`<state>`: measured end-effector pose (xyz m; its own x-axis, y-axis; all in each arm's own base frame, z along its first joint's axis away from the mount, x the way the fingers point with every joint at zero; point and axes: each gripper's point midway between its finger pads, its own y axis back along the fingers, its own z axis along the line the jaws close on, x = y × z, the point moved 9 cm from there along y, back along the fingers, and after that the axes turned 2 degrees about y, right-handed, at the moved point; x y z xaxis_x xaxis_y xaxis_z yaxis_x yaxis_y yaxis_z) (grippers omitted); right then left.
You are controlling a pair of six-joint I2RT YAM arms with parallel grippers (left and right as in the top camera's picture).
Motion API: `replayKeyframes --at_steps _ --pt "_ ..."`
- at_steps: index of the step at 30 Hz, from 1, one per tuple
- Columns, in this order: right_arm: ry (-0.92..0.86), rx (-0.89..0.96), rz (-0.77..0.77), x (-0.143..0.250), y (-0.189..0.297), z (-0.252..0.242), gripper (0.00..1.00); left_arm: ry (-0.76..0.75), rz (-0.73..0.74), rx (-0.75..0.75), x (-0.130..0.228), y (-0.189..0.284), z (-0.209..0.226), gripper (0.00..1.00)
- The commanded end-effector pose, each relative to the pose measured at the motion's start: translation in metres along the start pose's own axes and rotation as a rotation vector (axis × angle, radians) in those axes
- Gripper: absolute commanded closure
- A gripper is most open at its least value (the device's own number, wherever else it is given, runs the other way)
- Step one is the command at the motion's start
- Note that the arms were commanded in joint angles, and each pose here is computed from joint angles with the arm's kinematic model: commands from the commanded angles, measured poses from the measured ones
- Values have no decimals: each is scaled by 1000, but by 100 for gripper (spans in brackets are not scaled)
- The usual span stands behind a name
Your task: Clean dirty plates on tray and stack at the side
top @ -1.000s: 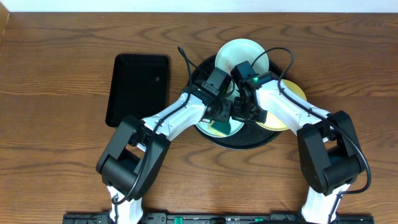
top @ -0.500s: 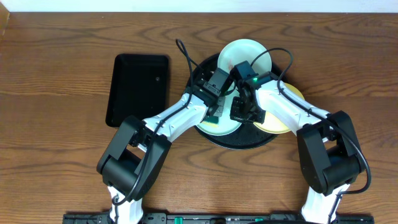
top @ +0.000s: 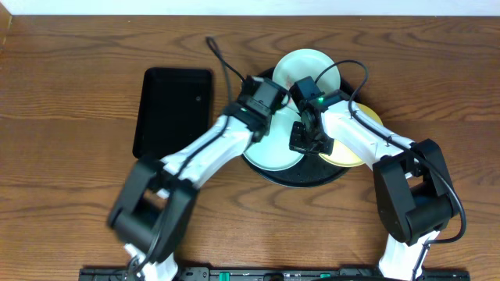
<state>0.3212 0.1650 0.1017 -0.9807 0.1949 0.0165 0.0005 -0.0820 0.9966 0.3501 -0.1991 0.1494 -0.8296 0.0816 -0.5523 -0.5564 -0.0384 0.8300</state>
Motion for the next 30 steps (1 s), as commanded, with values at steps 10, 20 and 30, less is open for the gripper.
replayKeyframes --at_steps 10,20,30 --pt "46 -9 43 9 -5 6 98 312 178 364 -3 15 -11 78" --pt "46 -9 43 9 -5 6 98 375 358 329 29 -33 -21 65" --pt "47 -13 38 8 -5 6 98 174 309 298 29 -33 -16 33"
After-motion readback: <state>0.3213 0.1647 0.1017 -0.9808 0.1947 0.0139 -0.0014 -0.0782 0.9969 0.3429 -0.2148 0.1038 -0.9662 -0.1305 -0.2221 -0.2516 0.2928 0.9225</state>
